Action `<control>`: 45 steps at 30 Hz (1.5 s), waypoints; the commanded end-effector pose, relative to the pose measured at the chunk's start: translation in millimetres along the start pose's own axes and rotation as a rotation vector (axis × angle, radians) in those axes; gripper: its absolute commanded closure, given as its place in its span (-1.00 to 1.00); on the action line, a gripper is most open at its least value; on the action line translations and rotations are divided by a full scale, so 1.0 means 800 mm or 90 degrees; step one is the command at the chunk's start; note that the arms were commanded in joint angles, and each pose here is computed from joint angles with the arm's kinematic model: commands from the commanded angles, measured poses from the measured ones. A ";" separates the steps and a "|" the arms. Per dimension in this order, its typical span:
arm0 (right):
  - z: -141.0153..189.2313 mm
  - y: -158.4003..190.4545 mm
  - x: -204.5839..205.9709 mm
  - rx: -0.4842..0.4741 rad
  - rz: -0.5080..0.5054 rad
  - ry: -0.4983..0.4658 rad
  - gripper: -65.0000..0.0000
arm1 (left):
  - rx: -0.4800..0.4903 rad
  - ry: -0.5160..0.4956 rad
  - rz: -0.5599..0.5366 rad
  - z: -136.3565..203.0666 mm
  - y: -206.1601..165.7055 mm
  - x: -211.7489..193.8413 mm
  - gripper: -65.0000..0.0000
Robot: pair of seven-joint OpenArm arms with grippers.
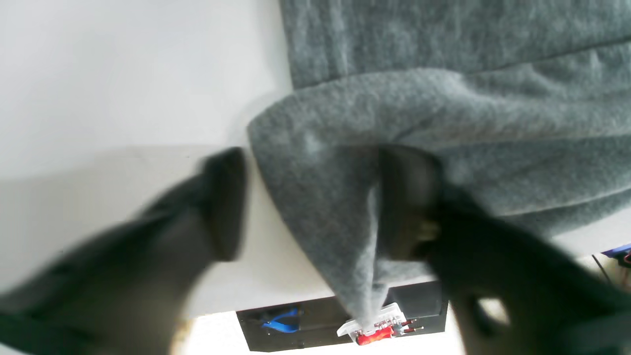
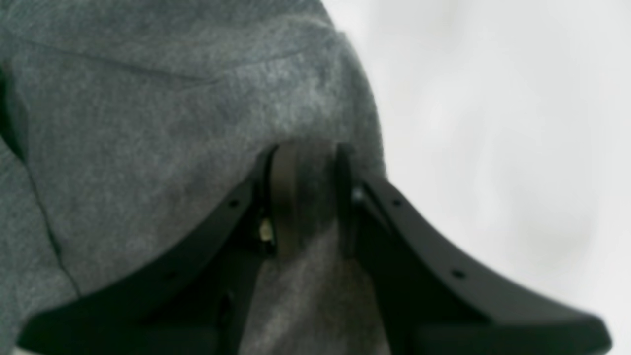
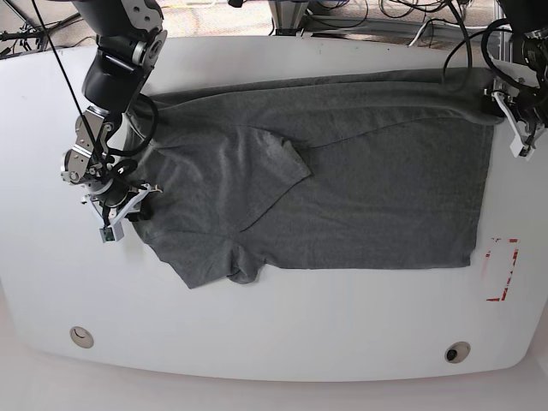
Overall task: Fold the T-shirt properly
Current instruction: 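Grasp the shirt's side edge with the right gripper, left gripper at the hem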
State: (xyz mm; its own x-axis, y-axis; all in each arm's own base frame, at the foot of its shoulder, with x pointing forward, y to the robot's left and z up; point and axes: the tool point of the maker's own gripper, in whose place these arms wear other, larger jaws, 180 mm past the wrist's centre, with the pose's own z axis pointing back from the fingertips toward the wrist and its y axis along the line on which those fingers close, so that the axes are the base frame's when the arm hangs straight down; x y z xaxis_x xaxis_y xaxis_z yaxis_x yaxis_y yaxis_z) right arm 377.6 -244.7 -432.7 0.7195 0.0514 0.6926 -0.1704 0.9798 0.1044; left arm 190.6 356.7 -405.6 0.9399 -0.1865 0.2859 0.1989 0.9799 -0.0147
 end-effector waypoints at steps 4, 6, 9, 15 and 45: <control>0.000 -0.002 -0.029 -0.009 0.017 0.072 0.63 | 0.019 -0.020 -0.010 0.012 0.013 0.015 0.62; 0.001 -0.003 -0.029 -0.009 0.016 0.072 0.63 | 0.019 -0.019 -0.011 0.012 0.012 0.015 0.75; 0.001 -0.003 -0.029 -0.009 0.016 0.072 0.63 | 0.019 -0.020 -0.011 0.012 0.013 0.015 0.78; 0.001 -0.003 -0.029 -0.009 0.016 0.072 0.63 | 0.020 -0.027 -0.015 0.014 0.012 0.020 0.83; -0.003 0.006 -0.029 -0.001 0.013 0.069 0.63 | 0.059 -0.087 -0.140 0.041 -0.005 0.100 0.93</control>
State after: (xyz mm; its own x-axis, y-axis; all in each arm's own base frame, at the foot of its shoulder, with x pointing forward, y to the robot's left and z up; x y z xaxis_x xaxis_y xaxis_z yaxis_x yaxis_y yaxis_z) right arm 378.9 -238.2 -432.8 0.7147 0.0429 0.6981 -0.1723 0.9782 0.1163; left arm 250.5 332.8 -356.4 0.8304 -0.3858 0.4021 0.3658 0.9217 0.1290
